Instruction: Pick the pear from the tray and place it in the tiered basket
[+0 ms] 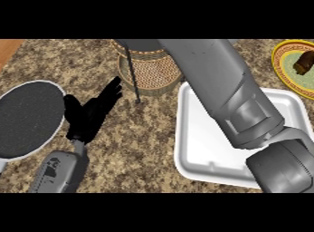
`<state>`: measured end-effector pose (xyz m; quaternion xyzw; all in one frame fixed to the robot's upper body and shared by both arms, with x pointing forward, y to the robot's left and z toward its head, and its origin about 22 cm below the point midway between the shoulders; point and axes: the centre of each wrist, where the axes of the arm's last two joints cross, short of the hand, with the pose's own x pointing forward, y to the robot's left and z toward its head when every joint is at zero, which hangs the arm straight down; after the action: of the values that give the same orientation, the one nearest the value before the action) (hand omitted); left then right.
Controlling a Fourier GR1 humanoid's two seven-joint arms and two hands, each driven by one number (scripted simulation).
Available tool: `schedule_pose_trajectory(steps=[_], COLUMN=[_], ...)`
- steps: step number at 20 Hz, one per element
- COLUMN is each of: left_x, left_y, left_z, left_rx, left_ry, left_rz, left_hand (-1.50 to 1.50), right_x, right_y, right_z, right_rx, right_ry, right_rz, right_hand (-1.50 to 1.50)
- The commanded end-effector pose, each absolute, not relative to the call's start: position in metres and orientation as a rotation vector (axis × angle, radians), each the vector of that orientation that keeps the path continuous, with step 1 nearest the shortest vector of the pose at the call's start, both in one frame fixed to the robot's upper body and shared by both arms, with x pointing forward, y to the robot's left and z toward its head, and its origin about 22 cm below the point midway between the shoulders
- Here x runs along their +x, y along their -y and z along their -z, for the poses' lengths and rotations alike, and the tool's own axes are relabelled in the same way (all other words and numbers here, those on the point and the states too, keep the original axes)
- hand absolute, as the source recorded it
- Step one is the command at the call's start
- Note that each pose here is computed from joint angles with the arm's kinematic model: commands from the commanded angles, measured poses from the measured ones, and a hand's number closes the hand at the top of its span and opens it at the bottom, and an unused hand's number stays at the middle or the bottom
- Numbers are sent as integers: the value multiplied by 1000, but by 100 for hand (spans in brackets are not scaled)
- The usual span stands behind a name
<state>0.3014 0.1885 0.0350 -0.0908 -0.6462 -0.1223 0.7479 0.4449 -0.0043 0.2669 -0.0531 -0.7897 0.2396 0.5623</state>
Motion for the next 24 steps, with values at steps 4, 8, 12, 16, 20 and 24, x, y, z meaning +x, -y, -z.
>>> schedule_pose_trajectory(steps=[4,8,12,16,20,24], left_x=[309,292,292,276,276,274], left_y=[-185,-198,-218,-226,-230,-230], left_z=[-42,-26,-35,-22,-15,-25], left_rx=[-174,-148,-132,-116,-102,-99], left_ry=[1399,1402,1395,1390,1373,1381], left_rz=[262,199,187,167,129,135], left_hand=[0,0,0,0,0,0], right_x=[441,448,460,479,481,476], right_y=[-7,5,37,119,189,250], right_z=[-279,-270,-280,-278,-284,-270], right_rx=[-194,-149,-228,-239,-194,-170], right_ry=[1977,1867,1836,1799,1794,1772], right_rz=[-385,-162,-128,-189,-325,-414], right_hand=[-150,-150,-150,-150,-150,-150])
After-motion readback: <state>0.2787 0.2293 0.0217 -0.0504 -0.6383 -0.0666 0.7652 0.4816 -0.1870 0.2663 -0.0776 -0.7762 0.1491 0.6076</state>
